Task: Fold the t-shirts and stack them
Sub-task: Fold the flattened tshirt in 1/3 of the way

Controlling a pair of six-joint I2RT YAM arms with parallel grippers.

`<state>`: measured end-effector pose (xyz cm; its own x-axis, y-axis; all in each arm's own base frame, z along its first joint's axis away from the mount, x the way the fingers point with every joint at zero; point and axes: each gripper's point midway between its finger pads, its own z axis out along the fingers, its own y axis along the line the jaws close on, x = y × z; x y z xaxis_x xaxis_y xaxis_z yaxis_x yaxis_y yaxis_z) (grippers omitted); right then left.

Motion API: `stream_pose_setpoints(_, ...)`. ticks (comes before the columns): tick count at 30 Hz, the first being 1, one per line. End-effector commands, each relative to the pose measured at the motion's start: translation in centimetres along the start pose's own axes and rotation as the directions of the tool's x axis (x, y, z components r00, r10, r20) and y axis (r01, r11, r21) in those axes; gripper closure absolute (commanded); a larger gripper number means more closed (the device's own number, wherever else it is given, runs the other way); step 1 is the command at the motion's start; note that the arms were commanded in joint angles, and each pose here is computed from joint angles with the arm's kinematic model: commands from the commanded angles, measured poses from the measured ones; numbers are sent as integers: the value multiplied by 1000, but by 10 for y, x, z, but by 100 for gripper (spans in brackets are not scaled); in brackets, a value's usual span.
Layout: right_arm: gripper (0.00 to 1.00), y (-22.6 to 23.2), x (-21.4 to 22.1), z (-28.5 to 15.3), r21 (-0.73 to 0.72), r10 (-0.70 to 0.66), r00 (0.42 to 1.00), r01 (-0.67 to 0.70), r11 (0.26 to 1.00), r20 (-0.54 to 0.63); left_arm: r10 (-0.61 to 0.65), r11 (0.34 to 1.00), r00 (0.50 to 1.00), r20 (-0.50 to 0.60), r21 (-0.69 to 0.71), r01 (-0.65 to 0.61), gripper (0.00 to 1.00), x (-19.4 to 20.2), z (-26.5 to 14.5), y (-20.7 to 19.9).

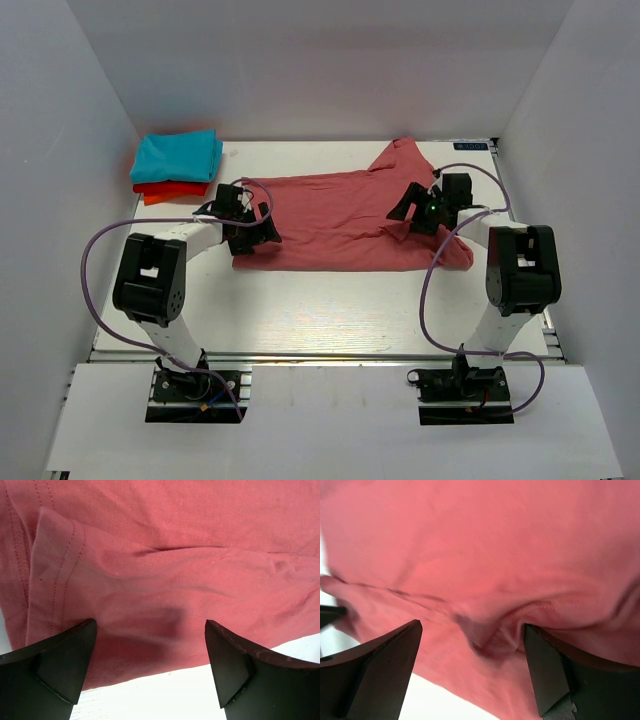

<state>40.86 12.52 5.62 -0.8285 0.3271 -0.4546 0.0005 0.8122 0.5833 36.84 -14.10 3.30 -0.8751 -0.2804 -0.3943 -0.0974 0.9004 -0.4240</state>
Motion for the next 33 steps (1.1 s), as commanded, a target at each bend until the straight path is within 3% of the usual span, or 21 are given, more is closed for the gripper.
stream_pose_setpoints(1,14,46,-48,-1,-166,-19,985,47,985,169,-6,995,997,-76,-104,-2,0,31,8,31)
stream_pose_setpoints(6,14,70,-93,18,-219,6,960,58,974,281,-7,987,998,-65,-160,-3,0,32,-1,40)
stream_pose_setpoints(10,14,74,-127,37,-139,-34,964,73,988,264,-5,983,999,-54,-182,-5,0,30,-8,42)
stream_pose_setpoints(15,12,56,-131,9,83,-139,951,121,989,275,11,982,1000,-28,-187,-16,0,24,-15,41)
stream_pose_setpoints(20,12,20,-86,-28,245,-183,960,129,961,212,22,983,1000,-22,-183,-26,0,22,-18,40)
stream_pose_setpoints(25,12,-19,2,-38,291,-76,996,60,955,44,21,984,999,-26,-175,-25,0,25,-16,39)
stream_pose_setpoints(28,12,-35,26,-40,323,-47,999,45,945,-1,19,984,999,-34,-179,-25,0,27,-17,40)
stream_pose_setpoints(33,12,-69,14,-41,473,-15,998,-12,881,53,29,972,999,-34,-231,-36,0,27,-19,51)
